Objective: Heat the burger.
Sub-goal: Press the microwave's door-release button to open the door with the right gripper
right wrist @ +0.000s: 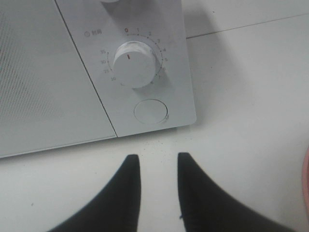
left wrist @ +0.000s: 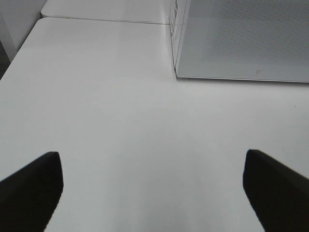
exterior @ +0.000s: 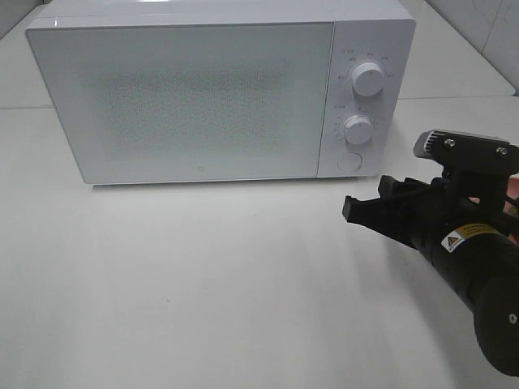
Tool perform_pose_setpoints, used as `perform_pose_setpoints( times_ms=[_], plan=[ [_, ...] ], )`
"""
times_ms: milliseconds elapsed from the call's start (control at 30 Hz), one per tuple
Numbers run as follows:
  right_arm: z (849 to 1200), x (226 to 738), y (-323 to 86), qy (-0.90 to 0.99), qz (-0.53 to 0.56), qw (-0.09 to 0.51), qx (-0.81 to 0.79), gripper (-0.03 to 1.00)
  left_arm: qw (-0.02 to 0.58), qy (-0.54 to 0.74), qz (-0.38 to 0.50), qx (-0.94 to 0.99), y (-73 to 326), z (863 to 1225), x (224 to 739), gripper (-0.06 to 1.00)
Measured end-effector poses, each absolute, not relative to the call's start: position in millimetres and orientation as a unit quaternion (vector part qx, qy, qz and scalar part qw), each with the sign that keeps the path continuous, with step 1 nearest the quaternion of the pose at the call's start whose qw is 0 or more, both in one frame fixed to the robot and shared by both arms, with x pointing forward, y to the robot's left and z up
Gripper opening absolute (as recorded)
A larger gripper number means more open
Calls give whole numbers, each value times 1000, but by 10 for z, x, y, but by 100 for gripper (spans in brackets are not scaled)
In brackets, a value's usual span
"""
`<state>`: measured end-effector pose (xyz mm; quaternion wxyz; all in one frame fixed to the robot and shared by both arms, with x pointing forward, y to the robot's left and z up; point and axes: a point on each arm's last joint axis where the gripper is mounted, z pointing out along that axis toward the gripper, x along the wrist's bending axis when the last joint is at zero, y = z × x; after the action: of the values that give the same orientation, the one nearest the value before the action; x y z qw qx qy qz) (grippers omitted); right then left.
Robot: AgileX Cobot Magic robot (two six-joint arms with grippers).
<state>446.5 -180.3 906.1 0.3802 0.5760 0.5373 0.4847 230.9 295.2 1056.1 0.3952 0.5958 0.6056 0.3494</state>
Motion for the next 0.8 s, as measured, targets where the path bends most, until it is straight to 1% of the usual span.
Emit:
perform_pose_setpoints(
  times_ms=[33, 67, 100, 133, 167, 200, 233, 267, 300, 333, 367, 400, 433, 467, 533, 567, 633, 800],
  plan=[
    [9070, 4468, -1804, 526, 493, 376, 582, 22, 395, 606, 349, 596, 2952, 10561, 2309, 93],
    [9082, 4471, -1805, 501, 511, 360, 599, 14, 395, 606, 349, 596, 2952, 10561, 2309, 93],
    [9082, 4471, -1805, 501, 511, 360, 599, 14, 395, 606, 349, 596, 2952, 10561, 2309, 93],
    [9085, 4472, -1806, 485, 521, 349, 609, 10, 395, 606, 349, 596, 2952, 10561, 2309, 93],
    [9085, 4472, -1806, 485, 521, 349, 609, 10, 395, 606, 349, 596, 2952, 10561, 2309, 93],
    [9088, 4472, -1806, 453, 539, 323, 633, 5, 395, 606, 349, 596, 2952, 10561, 2309, 93],
    [9088, 4472, -1806, 430, 550, 304, 648, 4, 395, 606, 349, 596, 2952, 10561, 2309, 93],
    [9088, 4472, -1806, 430, 550, 304, 648, 4, 395, 606, 349, 596, 2952, 10561, 2309, 93],
    [9089, 4472, -1805, 383, 571, 263, 677, 2, 395, 606, 349, 596, 2952, 10561, 2309, 93],
    [9088, 4472, -1803, 354, 582, 237, 693, 1, 395, 606, 349, 596, 2952, 10561, 2309, 93],
    [9088, 4472, -1803, 354, 582, 237, 693, 1, 395, 606, 349, 596, 2952, 10561, 2309, 93],
    [9079, 4469, -1798, 293, 597, 181, 724, 0, 395, 606, 349, 596, 2952, 10561, 2309, 93],
    [9074, 4468, -1797, 270, 601, 160, 735, 0, 395, 606, 349, 596, 2952, 10561, 2309, 93],
    [9074, 4468, -1797, 270, 601, 160, 735, 0, 395, 606, 349, 596, 2952, 10561, 2309, 93],
    [9046, 4458, -1771, 195, 605, 77, 768, 0, 395, 606, 349, 596, 2952, 10561, 2309, 93],
    [9046, 4458, -1771, 195, 605, 77, 768, 0, 395, 606, 349, 596, 2952, 10561, 2309, 93],
    [9030, 4450, -1746, 171, 601, 39, 780, 0, 395, 606, 349, 596, 2952, 10561, 2309, 93],
    [9023, 4444, -1729, 152, 599, 12, 786, 0, 395, 606, 349, 596, 2952, 10561, 2309, 93]
  ],
)
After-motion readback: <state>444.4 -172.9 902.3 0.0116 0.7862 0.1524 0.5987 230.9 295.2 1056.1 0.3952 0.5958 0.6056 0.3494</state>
